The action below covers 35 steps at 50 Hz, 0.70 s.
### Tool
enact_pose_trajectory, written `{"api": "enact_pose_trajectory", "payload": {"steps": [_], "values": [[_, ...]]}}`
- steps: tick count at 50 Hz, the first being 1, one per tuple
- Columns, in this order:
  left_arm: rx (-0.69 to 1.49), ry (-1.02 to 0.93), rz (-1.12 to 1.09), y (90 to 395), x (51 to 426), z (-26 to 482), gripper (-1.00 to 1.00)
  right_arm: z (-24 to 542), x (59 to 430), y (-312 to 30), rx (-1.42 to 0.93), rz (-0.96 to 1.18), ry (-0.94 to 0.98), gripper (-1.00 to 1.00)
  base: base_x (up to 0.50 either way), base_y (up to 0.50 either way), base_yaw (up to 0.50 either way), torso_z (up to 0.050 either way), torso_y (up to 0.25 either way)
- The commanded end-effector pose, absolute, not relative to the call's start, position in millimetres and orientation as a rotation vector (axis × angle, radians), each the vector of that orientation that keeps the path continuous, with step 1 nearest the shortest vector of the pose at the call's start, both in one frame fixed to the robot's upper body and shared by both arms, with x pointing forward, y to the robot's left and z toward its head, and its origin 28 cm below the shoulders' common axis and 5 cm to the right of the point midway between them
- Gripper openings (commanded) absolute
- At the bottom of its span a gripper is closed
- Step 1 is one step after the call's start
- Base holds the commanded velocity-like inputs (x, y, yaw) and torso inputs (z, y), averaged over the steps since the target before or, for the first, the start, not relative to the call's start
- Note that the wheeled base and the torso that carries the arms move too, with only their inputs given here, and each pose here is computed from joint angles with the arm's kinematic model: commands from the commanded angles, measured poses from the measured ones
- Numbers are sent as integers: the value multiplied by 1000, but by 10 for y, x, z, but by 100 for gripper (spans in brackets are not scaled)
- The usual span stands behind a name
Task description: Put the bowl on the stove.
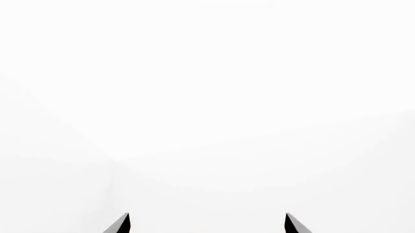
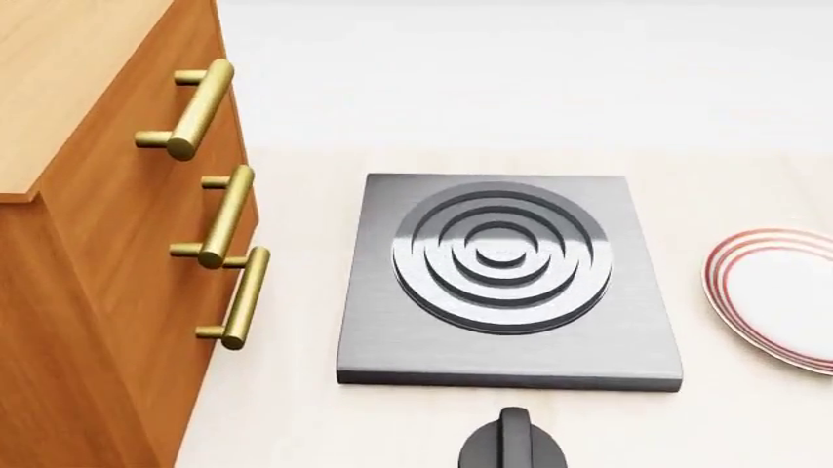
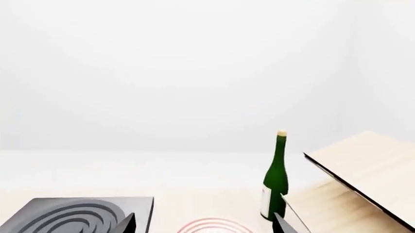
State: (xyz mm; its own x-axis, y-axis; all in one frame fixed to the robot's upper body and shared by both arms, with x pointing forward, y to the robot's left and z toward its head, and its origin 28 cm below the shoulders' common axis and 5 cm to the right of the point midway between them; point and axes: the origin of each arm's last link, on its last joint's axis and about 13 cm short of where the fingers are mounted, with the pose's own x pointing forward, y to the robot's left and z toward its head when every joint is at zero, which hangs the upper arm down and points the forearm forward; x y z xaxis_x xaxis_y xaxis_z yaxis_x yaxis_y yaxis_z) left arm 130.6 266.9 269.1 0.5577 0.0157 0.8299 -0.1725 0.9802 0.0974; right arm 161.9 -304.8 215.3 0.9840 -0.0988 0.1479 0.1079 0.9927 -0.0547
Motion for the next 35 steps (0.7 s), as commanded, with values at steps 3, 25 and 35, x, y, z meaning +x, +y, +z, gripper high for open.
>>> {"api": "enact_pose_trajectory", "payload": {"steps": [3, 25, 35], "values": [[161, -1008, 94, 2680, 1317, 2708, 100, 2142, 1578, -3073, -24, -105, -149, 100, 500, 0, 0, 0, 0], [159, -1009, 98, 2689, 1316, 2709, 100, 2310, 1586, -3191, -127, -93, -42, 100, 183, 0, 0, 0, 0], [154, -1005, 91, 2675, 1331, 2695, 100, 2363, 1587, -3325, -134, -12, 207, 100, 0, 0, 0, 0, 0]]}}
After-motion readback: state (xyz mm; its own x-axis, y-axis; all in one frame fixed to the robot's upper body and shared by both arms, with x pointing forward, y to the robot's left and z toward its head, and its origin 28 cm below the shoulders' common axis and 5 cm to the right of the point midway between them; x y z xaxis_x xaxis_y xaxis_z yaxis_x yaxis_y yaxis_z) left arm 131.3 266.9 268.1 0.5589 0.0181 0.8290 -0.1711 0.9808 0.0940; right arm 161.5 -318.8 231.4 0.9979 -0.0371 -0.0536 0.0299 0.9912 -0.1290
